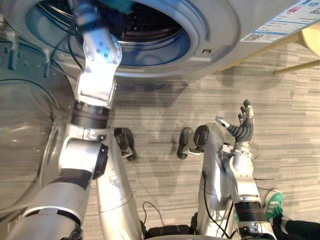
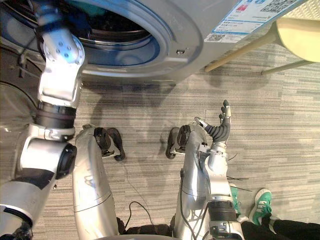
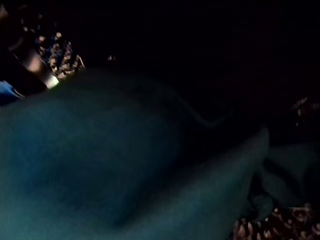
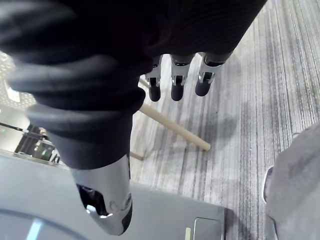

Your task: Pick up the laundry basket with both hands and put the clothes into the washing machine.

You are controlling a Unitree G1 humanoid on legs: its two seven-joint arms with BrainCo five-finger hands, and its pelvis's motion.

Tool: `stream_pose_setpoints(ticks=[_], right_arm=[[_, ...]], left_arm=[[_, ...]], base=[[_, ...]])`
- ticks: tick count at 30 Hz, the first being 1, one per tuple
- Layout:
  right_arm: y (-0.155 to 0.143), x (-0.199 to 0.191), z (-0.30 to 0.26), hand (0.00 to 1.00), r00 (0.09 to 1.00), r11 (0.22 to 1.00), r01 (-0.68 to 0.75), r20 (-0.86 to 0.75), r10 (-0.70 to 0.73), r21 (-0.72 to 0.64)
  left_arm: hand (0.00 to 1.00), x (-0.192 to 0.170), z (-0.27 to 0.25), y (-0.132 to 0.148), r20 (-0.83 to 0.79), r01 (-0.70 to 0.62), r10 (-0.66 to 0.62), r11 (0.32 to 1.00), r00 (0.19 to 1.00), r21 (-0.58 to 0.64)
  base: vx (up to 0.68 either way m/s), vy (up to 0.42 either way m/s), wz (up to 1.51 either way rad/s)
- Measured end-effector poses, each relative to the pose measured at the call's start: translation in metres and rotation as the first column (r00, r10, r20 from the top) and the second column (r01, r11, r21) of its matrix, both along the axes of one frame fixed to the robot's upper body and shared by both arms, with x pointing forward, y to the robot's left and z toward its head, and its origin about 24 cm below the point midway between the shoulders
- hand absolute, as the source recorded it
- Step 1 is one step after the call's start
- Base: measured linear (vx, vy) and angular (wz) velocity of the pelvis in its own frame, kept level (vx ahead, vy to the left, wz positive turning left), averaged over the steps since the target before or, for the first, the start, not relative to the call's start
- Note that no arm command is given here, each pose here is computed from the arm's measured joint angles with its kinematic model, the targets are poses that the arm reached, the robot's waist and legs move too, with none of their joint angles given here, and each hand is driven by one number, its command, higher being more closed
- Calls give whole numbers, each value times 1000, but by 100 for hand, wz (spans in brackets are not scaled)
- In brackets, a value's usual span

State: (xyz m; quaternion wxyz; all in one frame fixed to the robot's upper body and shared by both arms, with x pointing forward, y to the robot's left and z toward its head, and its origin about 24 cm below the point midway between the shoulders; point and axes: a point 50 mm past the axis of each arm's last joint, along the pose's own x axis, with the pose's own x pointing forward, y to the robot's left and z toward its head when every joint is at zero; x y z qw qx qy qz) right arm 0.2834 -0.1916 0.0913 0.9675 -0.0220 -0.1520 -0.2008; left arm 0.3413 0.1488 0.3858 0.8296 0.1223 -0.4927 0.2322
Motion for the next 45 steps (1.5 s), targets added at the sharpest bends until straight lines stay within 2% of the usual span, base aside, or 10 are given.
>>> stream_pose_setpoints(ticks=[3, 7, 12, 18, 22, 26, 31, 33, 38, 45], right_arm=[[1, 2, 2, 0, 1000, 1000, -22, 11, 22, 18], [2, 2, 3, 0, 999, 999, -45, 24, 45, 18], [4, 3, -3, 0, 995, 994, -99, -1, 99, 34], [7, 0, -13, 0, 991, 990, -126, -36, 128, 57], [3, -10, -29, 0, 989, 992, -107, -99, 113, 65], [-1, -21, -63, 0, 963, 993, -77, -253, 97, 88], [-6, -42, -120, 0, 854, 992, -25, -512, 87, 126], [-7, -57, -141, 0, 794, 990, -6, -602, 90, 140], [-9, -102, -185, 0, 637, 988, 41, -765, 90, 150], [-23, -138, -218, 0, 472, 975, 149, -878, 76, 164]], left_arm=[[0, 15, -6, -7, -108, -49, 65, 988, 992, 148], [0, 35, -26, -10, -214, -163, 265, 902, 940, 400], [0, 43, -36, -11, -272, -165, 350, 834, 896, 527], [0, 50, -64, 10, -383, -145, 340, 879, 859, 454], [0, 46, -132, 13, -532, -40, 208, 950, 821, 309], [0, 28, -244, 20, -765, 29, 53, 995, 642, 93], [0, -48, -386, 26, -939, -48, -180, 978, 294, -202], [0, -78, -422, 27, -957, -94, -235, 963, 172, -254], [0, -150, -484, 30, -941, -196, -329, 931, -78, -309], [0, -183, -513, 34, -912, -232, -332, 932, -241, -278]], base=[[68, -16, 1], [62, -18, 2], [6, -37, 4], [16, -68, 2], [73, -78, 10], [108, -80, 12], [164, -47, 10], [166, 37, 0], [137, 78, -7], [105, 71, -15]])
